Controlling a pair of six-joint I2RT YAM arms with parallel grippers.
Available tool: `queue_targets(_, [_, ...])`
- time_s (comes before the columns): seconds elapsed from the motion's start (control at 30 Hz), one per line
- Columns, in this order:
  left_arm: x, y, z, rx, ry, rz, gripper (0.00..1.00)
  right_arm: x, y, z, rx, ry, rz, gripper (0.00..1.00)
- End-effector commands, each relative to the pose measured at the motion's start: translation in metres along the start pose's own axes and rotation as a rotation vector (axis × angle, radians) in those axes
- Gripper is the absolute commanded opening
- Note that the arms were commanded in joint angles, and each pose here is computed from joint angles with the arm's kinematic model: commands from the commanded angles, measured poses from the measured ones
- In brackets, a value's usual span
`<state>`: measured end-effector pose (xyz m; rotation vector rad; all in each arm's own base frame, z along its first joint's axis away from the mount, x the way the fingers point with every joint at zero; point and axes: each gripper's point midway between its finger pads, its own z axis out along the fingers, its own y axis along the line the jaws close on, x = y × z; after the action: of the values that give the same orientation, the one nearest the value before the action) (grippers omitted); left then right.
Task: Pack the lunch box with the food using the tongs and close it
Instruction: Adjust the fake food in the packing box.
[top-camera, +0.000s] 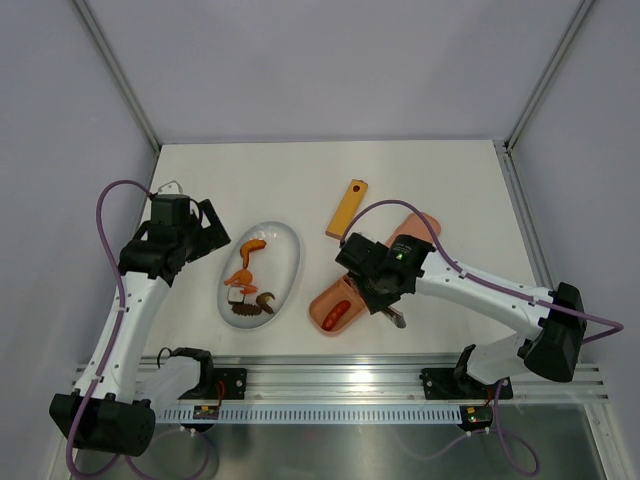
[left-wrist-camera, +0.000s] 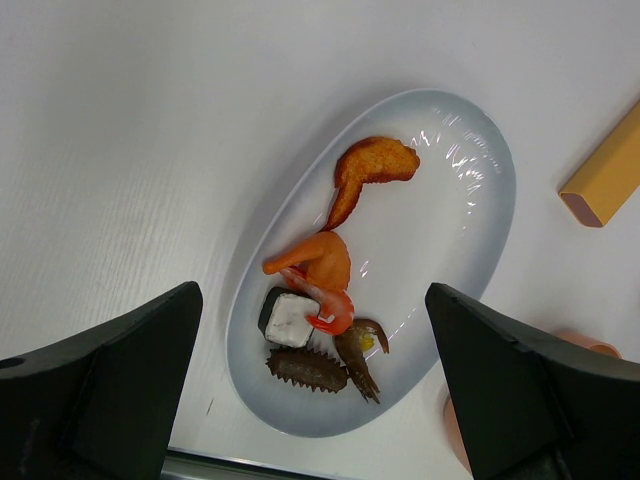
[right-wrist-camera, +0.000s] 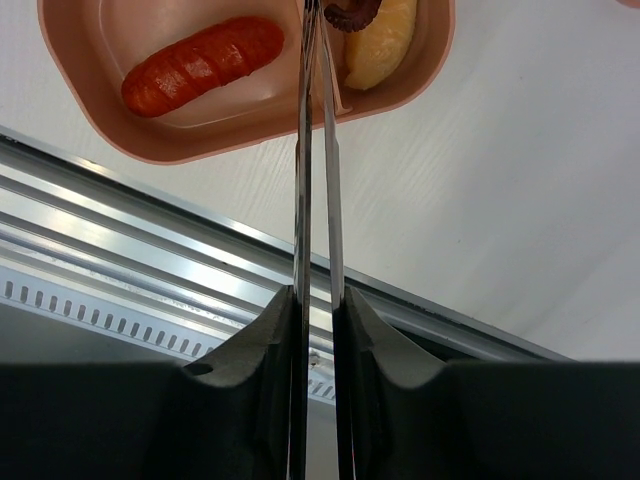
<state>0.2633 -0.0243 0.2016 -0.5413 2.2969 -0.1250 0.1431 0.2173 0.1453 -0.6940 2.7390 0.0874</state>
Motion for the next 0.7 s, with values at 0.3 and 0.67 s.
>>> queue_targets(0.3, [-0.009,-0.007,0.001,0.033,-0.035,-0.014,0.99,-0.016,0.001,-0.025,-0.033,-0.109,0.023,0.29])
queue_targets(0.67, [-0.008,-0.005,0.0,0.029,-0.036,-0.014,0.99,-0.005,-0.012,-0.002,0.07,-0.054,0.026,0.28])
